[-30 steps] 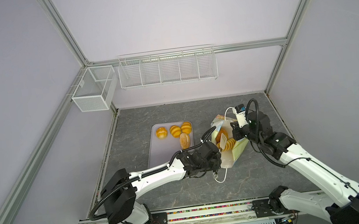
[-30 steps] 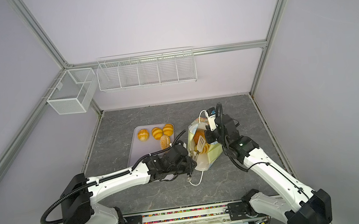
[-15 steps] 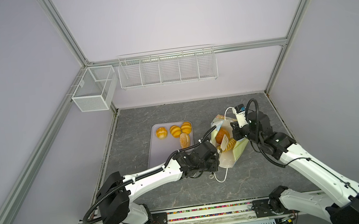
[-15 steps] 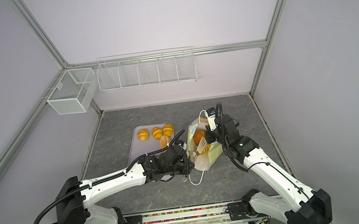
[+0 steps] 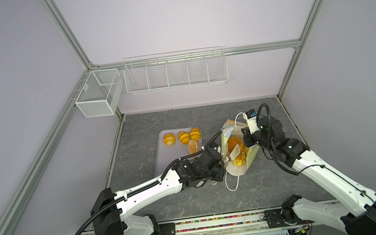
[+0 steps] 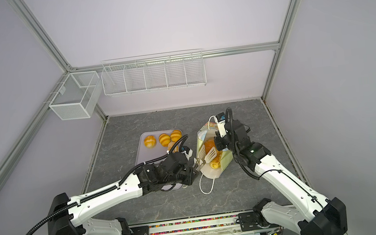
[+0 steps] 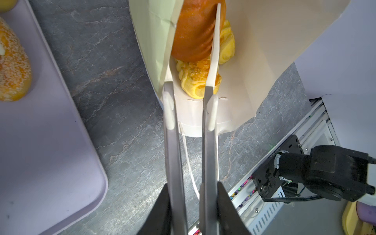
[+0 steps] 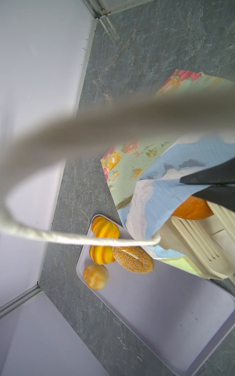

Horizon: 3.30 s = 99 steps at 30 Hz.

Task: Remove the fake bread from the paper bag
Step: 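Draw the tongs with the bread out of the bag toward the tray, then lower the round brown bun from the tongs onto the tray and release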

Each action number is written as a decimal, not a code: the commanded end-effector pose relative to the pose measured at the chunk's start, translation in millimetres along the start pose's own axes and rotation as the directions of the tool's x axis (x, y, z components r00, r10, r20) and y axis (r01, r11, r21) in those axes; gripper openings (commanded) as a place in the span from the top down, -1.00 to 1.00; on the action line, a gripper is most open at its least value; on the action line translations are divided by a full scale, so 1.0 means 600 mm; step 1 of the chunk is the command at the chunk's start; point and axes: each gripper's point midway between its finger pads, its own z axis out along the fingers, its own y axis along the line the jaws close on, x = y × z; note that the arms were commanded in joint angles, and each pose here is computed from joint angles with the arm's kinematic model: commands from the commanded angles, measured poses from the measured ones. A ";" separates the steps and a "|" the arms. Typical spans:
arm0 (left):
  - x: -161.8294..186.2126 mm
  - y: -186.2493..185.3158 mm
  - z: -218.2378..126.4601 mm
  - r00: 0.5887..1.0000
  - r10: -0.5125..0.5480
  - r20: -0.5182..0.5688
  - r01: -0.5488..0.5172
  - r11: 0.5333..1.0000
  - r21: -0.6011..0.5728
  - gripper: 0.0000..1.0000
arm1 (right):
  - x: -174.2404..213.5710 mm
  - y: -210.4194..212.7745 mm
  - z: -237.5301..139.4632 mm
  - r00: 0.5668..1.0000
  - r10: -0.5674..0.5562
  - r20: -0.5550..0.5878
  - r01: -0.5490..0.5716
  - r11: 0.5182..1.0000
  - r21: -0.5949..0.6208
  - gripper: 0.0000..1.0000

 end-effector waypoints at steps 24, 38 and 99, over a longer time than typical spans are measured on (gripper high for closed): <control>-0.005 0.010 -0.126 0.983 0.098 0.157 -0.111 0.991 0.076 1.00 | -0.006 -0.009 0.008 0.999 0.020 -0.032 -0.018 0.999 0.050 0.87; -0.011 0.079 -0.272 0.940 0.006 0.341 -0.010 1.000 0.009 1.00 | -0.014 -0.019 0.011 0.999 0.022 -0.036 -0.019 0.996 0.089 0.87; -0.001 0.345 -0.207 0.893 -0.450 -0.011 0.407 0.819 -0.405 0.36 | -0.009 0.005 0.004 0.998 0.007 -0.066 -0.007 1.000 -0.004 0.87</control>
